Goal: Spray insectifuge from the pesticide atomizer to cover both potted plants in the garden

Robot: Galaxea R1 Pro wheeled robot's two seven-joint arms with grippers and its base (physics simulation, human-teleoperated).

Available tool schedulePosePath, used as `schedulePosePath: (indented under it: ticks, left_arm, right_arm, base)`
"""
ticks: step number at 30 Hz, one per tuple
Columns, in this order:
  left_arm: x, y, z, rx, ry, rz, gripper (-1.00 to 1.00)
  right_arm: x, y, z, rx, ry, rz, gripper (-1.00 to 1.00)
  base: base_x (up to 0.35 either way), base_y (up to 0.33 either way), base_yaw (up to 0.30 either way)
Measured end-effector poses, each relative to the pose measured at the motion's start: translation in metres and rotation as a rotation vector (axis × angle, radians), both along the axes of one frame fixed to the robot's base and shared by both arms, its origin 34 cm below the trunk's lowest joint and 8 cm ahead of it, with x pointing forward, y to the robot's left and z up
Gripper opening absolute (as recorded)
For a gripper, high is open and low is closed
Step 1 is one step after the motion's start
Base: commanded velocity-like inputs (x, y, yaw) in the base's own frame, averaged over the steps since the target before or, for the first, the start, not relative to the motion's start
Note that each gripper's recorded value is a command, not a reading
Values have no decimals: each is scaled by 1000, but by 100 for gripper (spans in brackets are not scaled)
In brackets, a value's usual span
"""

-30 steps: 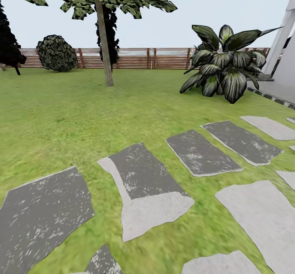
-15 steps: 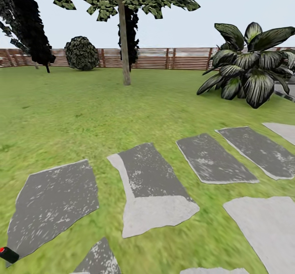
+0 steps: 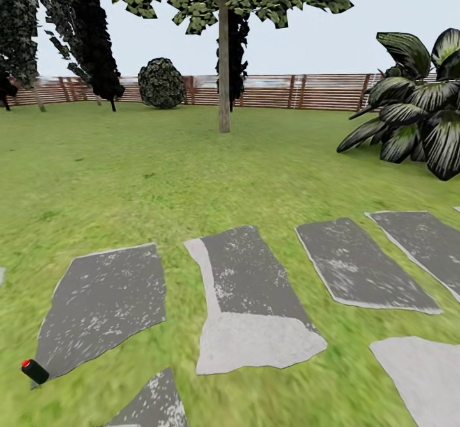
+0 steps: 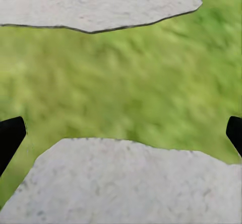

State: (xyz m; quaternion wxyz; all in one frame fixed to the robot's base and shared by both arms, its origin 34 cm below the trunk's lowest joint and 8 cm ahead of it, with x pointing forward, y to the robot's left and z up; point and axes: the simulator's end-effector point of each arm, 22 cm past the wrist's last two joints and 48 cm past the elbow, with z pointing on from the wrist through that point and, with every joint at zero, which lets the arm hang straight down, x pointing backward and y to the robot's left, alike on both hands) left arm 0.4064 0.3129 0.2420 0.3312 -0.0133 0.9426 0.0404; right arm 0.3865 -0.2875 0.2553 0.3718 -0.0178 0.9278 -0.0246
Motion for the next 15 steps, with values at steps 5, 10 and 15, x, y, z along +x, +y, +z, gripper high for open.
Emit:
schedulePosePath:
  ticks: [5, 10, 15]
  left_arm:
    - [0, 0, 0, 0, 0, 0, 100]
    - [0, 0, 0, 0, 0, 0, 100]
    - [0, 0, 0, 0, 1, -1, 100]
  right_arm:
    - [0, 0, 0, 0, 0, 0, 100]
    - [0, 0, 0, 0, 0, 0, 100]
    - [0, 0, 0, 0, 0, 0, 100]
  base:
    - [56, -3, 278]
    - [5, 0, 278]
    - [0, 0, 278]
